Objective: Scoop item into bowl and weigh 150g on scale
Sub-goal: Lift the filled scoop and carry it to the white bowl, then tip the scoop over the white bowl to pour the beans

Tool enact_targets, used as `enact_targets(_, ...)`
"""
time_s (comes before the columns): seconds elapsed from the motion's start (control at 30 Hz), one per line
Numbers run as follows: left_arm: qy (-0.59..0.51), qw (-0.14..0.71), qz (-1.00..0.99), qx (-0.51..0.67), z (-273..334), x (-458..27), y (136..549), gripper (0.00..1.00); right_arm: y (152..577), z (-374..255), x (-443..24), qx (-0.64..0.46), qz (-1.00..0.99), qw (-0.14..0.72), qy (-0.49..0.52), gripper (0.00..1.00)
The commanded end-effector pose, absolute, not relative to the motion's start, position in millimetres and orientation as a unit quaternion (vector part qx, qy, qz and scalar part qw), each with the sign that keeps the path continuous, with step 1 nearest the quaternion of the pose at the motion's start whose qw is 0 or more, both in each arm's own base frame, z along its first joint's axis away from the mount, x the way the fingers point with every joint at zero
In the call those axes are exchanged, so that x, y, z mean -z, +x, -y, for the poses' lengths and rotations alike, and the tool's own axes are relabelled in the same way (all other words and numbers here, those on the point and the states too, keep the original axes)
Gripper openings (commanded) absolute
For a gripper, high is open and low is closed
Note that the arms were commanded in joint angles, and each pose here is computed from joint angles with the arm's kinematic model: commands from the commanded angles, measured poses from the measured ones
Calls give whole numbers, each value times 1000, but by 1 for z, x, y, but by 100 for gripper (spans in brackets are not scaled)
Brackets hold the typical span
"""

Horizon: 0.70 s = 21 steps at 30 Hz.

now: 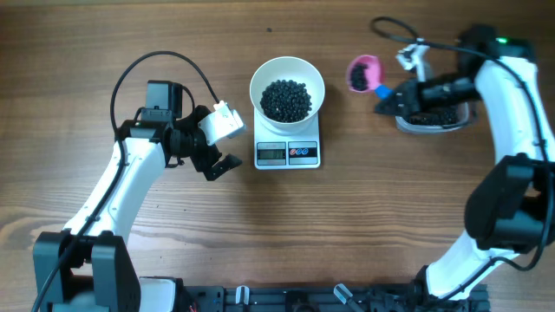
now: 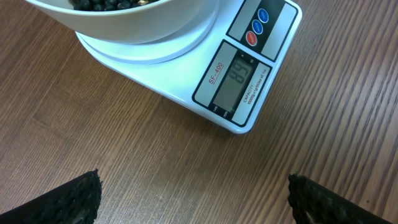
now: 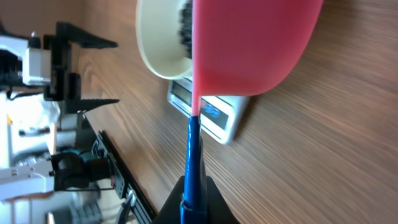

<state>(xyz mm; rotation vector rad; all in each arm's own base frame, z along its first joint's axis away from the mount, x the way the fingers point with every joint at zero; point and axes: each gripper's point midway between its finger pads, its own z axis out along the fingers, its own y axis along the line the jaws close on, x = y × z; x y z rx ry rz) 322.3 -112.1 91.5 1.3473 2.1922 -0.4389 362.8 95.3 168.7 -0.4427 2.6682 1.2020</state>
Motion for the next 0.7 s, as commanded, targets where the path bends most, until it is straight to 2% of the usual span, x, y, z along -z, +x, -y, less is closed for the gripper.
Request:
enact_targets(0.0,499,261,-808,174,114,-88,319,100,364,-132,-203,-417,-881,116,-191,4)
enact_targets(0.17,499,261,-808,174,114,-88,319,100,359,-173,-216,-413,-873,112,-233,4)
enact_targets(0.43,499,261,-808,174,114,-88,320,100,375,-207,-173,-178,-941,134,-255,4)
enact_targets(0.57,499,261,-808,174,114,-88,319,100,383,-205,-166,-47,-943,167,-284,4)
enact_targets(0.67,499,261,-808,174,114,-88,320,100,385,-206,-168,1,-938,183,-295,4)
